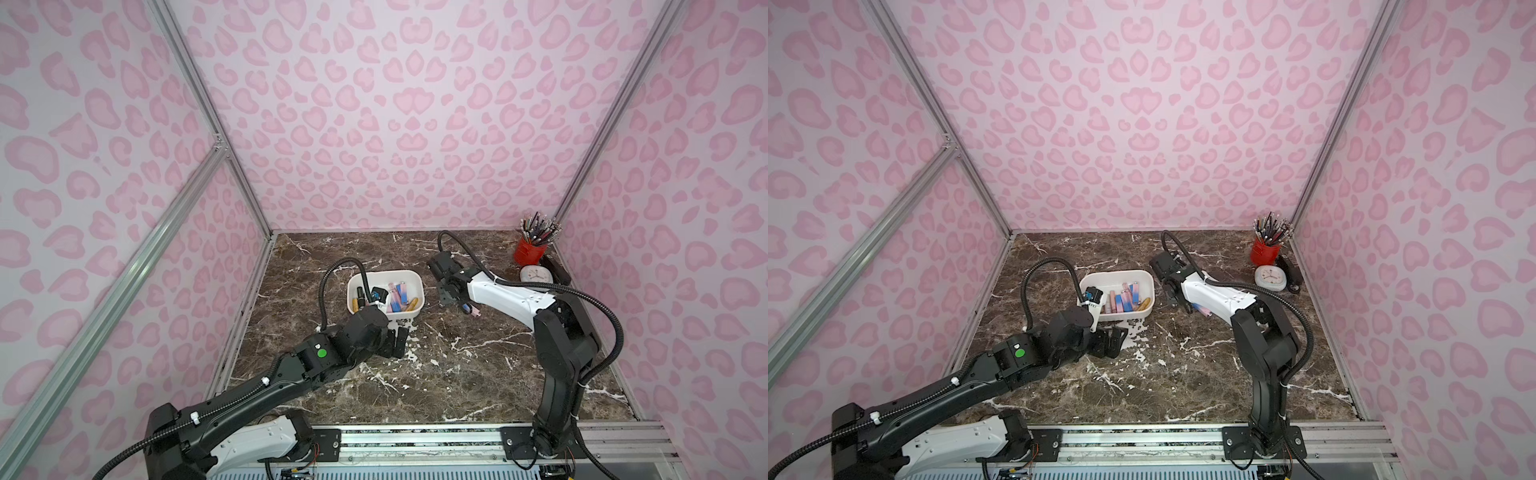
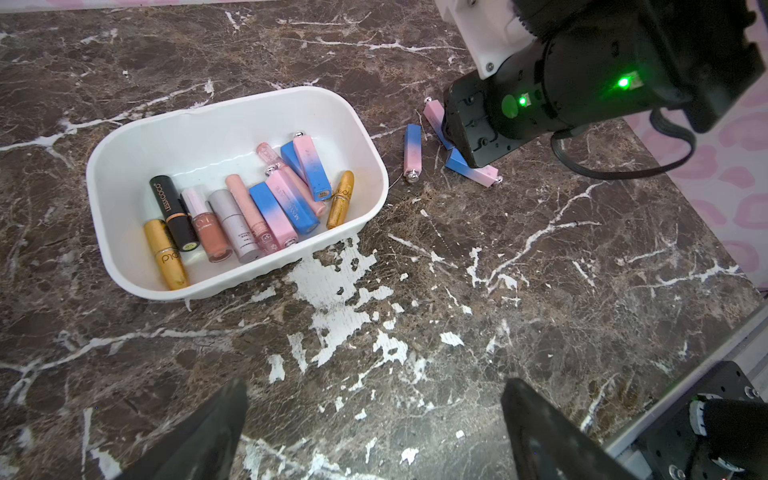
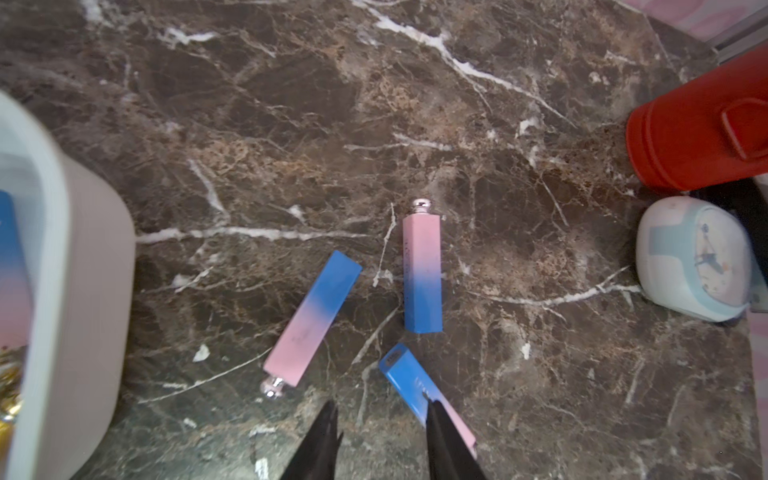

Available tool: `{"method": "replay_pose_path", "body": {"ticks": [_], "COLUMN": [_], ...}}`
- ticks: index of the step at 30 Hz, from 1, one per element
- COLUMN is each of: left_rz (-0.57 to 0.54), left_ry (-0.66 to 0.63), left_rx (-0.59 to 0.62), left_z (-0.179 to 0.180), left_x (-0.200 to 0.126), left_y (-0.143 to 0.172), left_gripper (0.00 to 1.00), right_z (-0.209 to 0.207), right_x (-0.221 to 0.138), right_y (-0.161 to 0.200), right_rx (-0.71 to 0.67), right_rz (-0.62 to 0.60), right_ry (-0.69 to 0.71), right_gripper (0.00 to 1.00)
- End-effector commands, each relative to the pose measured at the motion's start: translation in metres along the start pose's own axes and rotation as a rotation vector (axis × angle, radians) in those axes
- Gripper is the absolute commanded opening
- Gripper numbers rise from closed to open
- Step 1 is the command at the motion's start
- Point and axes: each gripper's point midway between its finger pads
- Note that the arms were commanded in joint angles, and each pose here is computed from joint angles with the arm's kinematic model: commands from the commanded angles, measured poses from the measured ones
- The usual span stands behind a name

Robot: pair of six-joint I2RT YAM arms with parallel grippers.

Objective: Put the lipstick into the storage box
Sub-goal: Pick up the lipstick at the center of the board.

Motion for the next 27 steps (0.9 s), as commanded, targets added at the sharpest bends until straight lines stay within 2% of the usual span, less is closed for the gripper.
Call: {"method": "replay_pose_path", "body": {"ticks": [1, 9, 27], "left_rz": [-0.025, -0.010, 0.017], "left_ry": [0.012, 0.016, 0.005], "left_rx": [-0.007, 0.006, 0.032], "left_z": [-0.005, -0.012, -0.014], "left_x": [0.003, 0.015, 0.026], "left_y": [-0.013, -0.023, -0.020], "left_gripper": [0.98, 0.98, 0.98], "right_z": [-0.001, -0.027, -0.020], "right_x": [0.010, 0.046, 0.079], "right_y": [-0.008, -0.014, -0.008], "right_rx": [0.049, 0.177, 0.188], "right_rz": [0.009, 0.096, 0.162], "right_ry": [-0.073, -0.167, -0.190], "right_gripper": [0.36, 0.29, 0.31]}}
Point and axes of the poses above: each gripper's point midway between its finger pads, its own x axis out along the fingers, its own z axis along the line the jaws close on, y = z × x, and after that the axes turned 14 degrees about x, right-handed
